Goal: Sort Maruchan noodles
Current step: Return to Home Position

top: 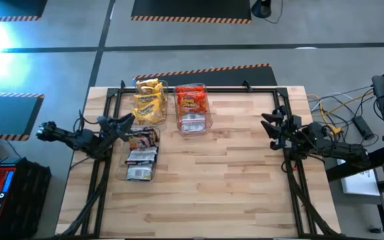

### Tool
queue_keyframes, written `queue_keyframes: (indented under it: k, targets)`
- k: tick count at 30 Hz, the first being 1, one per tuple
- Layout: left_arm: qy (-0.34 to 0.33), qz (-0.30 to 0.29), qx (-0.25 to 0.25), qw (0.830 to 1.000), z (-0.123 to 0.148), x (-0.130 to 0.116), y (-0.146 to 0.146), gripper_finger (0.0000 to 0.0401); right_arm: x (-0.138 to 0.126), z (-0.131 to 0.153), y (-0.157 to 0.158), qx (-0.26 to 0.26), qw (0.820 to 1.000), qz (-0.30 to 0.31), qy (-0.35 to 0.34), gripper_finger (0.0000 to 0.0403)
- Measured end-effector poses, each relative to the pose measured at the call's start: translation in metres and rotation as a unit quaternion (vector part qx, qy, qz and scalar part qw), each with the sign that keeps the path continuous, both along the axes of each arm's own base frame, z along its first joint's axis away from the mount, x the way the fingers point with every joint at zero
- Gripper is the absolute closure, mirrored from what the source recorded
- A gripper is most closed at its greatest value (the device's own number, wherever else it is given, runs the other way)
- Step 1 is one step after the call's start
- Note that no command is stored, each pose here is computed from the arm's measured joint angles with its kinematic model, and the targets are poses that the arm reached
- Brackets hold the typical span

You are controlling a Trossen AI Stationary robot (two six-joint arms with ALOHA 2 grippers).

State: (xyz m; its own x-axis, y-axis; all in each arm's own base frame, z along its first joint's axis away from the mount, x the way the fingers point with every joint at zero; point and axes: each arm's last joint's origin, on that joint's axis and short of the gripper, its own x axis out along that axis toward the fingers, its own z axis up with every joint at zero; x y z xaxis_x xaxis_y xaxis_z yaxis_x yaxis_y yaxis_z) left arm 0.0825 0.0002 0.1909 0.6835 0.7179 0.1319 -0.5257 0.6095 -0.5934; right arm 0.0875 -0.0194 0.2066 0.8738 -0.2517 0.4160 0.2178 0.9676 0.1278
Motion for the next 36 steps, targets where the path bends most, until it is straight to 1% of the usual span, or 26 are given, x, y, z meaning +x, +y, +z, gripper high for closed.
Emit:
queue_keyframes:
  k: [36]
  targets:
    - [0.004, -0.001, 0.001, 1.0, -0.0003, 0.0003, -0.0001, 0.0247, 0.0001, -0.0001, 0.0, 0.0, 1.0, 0.0, 0.001, 0.0255]
